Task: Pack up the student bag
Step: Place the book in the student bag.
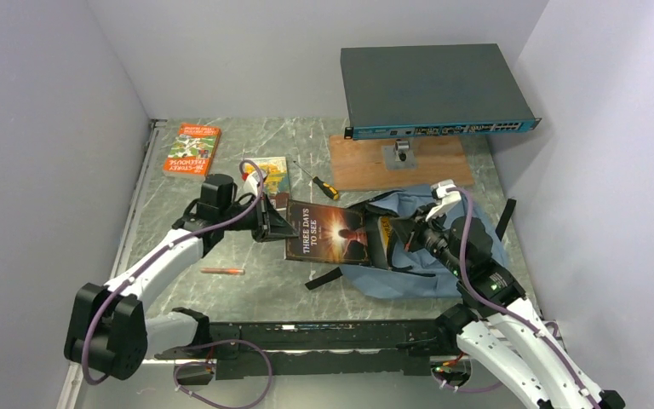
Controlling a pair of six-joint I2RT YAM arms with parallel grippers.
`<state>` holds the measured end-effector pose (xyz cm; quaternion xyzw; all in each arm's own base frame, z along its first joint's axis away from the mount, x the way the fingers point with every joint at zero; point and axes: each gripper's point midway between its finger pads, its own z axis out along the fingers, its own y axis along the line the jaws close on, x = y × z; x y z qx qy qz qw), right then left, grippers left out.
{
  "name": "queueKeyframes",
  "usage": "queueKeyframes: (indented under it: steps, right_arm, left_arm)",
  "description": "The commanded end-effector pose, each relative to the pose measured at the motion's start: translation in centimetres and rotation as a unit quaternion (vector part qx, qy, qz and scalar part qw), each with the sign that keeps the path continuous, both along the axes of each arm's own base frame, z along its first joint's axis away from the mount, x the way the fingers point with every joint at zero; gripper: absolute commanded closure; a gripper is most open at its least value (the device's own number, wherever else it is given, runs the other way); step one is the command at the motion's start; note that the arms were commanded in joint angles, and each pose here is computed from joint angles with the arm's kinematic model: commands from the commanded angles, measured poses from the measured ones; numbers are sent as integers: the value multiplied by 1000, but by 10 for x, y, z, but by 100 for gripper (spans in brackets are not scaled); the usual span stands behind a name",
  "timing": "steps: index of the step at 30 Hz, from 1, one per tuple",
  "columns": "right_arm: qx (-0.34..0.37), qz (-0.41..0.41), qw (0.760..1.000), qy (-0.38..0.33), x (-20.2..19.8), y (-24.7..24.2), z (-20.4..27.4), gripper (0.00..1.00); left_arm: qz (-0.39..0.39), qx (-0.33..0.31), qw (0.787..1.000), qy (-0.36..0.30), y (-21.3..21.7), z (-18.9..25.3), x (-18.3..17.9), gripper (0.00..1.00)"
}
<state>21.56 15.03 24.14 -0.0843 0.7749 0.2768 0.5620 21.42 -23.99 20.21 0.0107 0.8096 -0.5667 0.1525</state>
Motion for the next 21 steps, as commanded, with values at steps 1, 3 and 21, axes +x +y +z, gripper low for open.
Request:
queueKeyframes:
  steps: [1,3,21]
  right_arm:
    - [47,45,996,-69,-3,17,39,100]
    - [46,64,995,-65,-6,22,35,100]
    - [62,112,991,-49,-16,38,25,100]
  left_arm:
    - [-16,-64,997,39,-11,24,-4,100]
    - [-18,-65,996,57,-15,24,-4,100]
    - [12,-86,993,82,-117,-2,19,100]
